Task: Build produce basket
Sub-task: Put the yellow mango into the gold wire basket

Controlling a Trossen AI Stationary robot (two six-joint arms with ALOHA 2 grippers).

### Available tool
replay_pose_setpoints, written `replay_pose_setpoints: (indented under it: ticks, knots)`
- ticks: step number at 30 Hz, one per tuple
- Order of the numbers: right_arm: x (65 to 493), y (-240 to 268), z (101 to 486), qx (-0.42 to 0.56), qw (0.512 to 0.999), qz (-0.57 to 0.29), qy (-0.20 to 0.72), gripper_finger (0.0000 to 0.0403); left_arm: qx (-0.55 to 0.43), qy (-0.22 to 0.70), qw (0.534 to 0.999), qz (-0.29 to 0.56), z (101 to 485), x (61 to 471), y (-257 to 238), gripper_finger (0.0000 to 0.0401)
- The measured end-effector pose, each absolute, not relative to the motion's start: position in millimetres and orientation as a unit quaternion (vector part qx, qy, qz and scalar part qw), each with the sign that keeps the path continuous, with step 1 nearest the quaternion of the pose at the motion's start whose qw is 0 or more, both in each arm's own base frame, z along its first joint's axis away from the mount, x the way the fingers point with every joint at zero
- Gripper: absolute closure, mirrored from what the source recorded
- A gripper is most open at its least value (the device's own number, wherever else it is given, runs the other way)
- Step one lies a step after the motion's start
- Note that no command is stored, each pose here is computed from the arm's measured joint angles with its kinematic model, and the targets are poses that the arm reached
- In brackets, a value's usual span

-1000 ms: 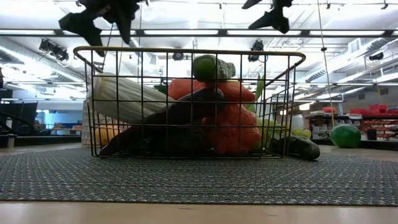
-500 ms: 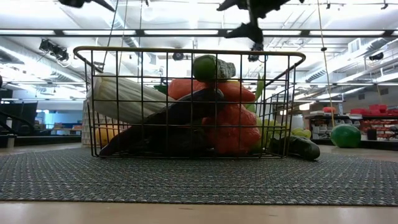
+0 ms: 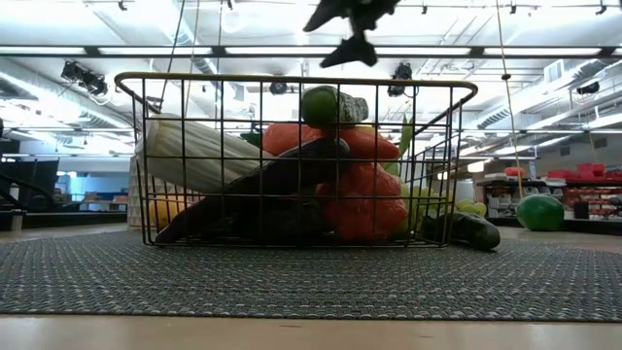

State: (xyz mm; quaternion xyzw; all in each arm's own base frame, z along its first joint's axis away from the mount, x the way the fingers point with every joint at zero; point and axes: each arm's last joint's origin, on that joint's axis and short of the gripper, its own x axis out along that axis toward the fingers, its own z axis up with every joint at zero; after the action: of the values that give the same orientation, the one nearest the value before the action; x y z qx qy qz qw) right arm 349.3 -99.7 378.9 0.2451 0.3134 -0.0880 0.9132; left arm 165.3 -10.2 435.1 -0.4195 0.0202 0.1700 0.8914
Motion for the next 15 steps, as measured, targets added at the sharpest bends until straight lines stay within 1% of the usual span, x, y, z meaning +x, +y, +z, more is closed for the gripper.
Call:
replay_pose_setpoints:
  ticks: [3, 9, 15]
  knots:
    - [369, -97, 375, 0.245, 0.906, -0.080, 0.335, 0.0055, -0.405, -0.025, 0.902, 0.150, 446, 163, -10, 0.0099]
    - [394, -92, 367, 0.266, 0.895, -0.078, 0.349, 0.0055, -0.397, -0.054, 0.906, 0.138, 454, 157, -9, 0.0099]
    - [416, -80, 344, 0.265, 0.889, -0.072, 0.367, 0.0056, -0.363, -0.106, 0.921, 0.099, 468, 151, -14, 0.0099]
